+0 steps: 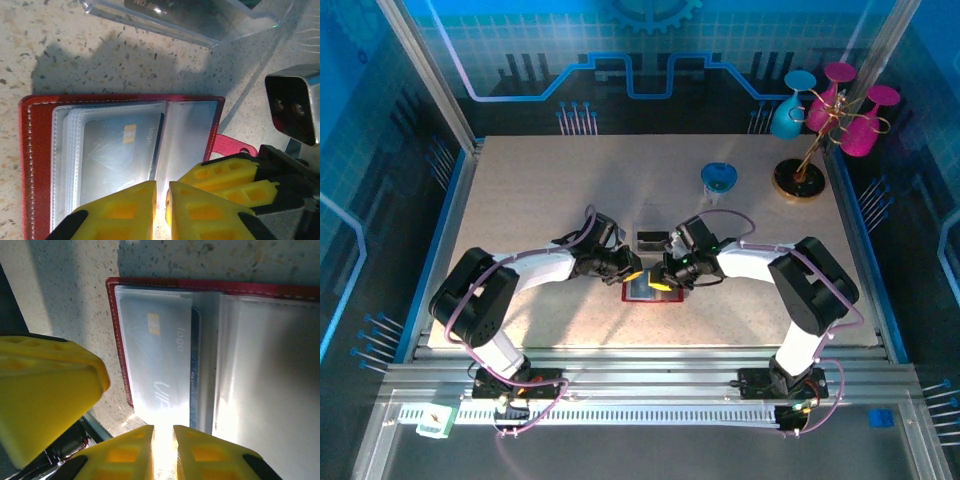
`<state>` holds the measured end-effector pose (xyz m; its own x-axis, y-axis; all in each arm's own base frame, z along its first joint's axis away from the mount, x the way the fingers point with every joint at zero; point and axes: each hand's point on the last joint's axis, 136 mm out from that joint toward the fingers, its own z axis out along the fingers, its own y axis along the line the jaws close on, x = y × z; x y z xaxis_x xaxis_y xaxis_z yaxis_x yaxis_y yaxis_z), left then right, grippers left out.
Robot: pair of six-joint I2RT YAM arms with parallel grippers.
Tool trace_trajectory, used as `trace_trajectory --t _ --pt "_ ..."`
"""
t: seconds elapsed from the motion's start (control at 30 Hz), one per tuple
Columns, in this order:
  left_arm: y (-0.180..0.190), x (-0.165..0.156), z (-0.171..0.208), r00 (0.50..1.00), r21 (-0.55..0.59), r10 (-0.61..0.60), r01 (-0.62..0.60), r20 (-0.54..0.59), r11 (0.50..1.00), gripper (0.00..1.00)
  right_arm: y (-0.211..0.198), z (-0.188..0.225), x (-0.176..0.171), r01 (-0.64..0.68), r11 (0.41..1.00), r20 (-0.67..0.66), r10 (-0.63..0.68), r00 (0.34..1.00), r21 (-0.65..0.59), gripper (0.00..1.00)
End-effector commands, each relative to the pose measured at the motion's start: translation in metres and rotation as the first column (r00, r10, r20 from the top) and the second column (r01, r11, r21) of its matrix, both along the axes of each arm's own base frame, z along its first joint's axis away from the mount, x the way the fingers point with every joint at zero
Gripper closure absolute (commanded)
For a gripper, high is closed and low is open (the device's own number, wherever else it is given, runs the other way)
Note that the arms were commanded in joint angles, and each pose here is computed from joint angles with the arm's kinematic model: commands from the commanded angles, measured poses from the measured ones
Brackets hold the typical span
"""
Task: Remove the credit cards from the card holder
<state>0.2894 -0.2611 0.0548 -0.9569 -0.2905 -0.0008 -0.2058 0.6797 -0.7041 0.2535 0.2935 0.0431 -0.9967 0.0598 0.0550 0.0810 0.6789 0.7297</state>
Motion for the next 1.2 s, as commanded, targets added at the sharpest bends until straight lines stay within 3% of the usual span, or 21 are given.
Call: trace_trajectory --t 0.0,0.53,1.17 --pt "0.004 -0.01 -0.014 0.998 0.025 -0.033 0.035 -0.053 0.999 0.87 0.01 0.005 0.006 -0.004 1.0 0.015 0.004 1.0 0.03 0.84" --pt "0.012 -0.018 -0.028 0.996 0.077 -0.051 0.057 -0.078 0.995 0.88 0.015 -0.006 0.013 -0.006 1.0 0.001 0.006 1.0 0.019 0.79" --pt "0.016 -0.02 -0.031 0.995 0.091 -0.045 0.053 -0.088 0.994 0.88 -0.003 -0.023 0.008 -0.008 0.995 -0.01 0.007 1.0 -0.096 0.72"
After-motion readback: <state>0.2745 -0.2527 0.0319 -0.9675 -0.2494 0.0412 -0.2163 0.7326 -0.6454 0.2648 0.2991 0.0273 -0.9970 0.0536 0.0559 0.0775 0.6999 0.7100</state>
